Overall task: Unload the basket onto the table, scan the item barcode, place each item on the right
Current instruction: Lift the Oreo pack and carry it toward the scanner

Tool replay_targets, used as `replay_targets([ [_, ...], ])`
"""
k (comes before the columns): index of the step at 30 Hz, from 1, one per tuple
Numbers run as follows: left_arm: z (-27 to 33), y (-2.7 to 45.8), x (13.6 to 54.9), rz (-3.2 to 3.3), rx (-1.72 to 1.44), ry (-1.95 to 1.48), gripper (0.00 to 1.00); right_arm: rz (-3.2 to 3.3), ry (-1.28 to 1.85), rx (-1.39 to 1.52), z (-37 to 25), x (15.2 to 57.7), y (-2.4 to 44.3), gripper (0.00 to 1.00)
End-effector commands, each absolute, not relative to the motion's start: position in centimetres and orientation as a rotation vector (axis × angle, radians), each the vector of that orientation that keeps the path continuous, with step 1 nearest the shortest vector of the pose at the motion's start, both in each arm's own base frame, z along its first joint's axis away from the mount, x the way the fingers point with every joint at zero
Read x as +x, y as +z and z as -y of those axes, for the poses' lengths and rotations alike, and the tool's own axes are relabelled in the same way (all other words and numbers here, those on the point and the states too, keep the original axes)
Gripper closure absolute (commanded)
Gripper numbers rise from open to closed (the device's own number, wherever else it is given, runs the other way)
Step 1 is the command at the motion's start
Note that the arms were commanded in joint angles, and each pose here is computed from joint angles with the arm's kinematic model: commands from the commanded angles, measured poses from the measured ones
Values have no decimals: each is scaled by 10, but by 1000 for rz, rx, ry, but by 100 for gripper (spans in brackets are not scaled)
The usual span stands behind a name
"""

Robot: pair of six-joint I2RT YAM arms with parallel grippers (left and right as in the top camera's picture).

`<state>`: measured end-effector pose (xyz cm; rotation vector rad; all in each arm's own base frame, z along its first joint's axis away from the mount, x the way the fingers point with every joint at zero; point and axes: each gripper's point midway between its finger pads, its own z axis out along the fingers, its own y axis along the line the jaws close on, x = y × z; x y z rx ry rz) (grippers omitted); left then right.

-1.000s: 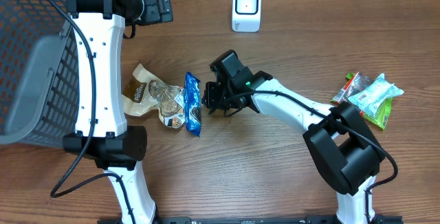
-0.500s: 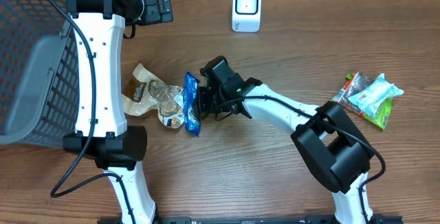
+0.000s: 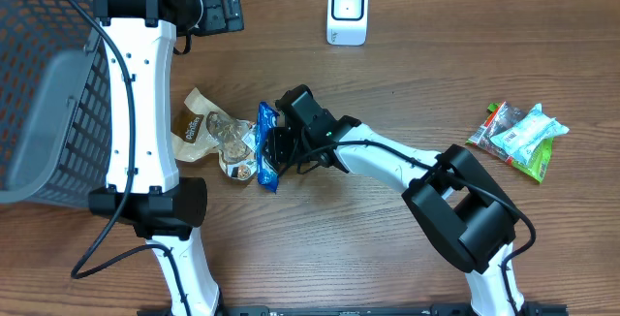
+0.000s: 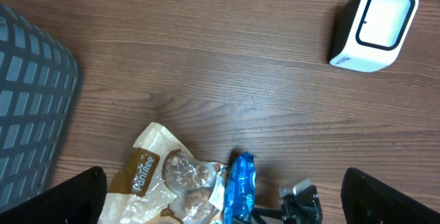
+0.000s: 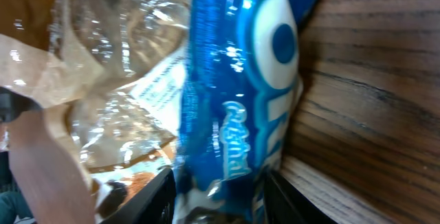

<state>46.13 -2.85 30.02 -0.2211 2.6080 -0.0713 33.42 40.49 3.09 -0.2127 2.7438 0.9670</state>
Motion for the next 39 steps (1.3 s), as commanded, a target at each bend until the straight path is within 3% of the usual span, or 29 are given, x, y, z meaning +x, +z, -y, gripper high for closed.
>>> replay_targets([
  [1,28,303,461,-2598,-221,-66,0,-2731,958,-214,-409,339,28,57],
  [10,28,303,462,-2598,-220,-66,0,-2746,937,-207,-408,339,16,58],
  [12,28,303,461,-2598,-220,-66,0,-2752,933,-206,-408,339,12,67],
  [14,28,303,461,-2598,-221,-65,0,-2759,929,-205,-407,338,11,89],
  [16,28,303,462,-2598,-221,-66,0,-2763,946,-201,-405,339,13,96],
  [21,28,303,461,-2598,-221,-66,0,-2770,1149,-196,-395,344,42,96],
  [27,28,303,461,-2598,-220,-66,0,-2651,1509,-404,-363,348,97,96],
  [35,28,303,462,-2598,-220,-66,0,-2522,1460,-590,-307,361,123,96],
  [39,28,303,461,-2598,-220,-66,0,-2356,1719,-709,-301,342,162,96],
])
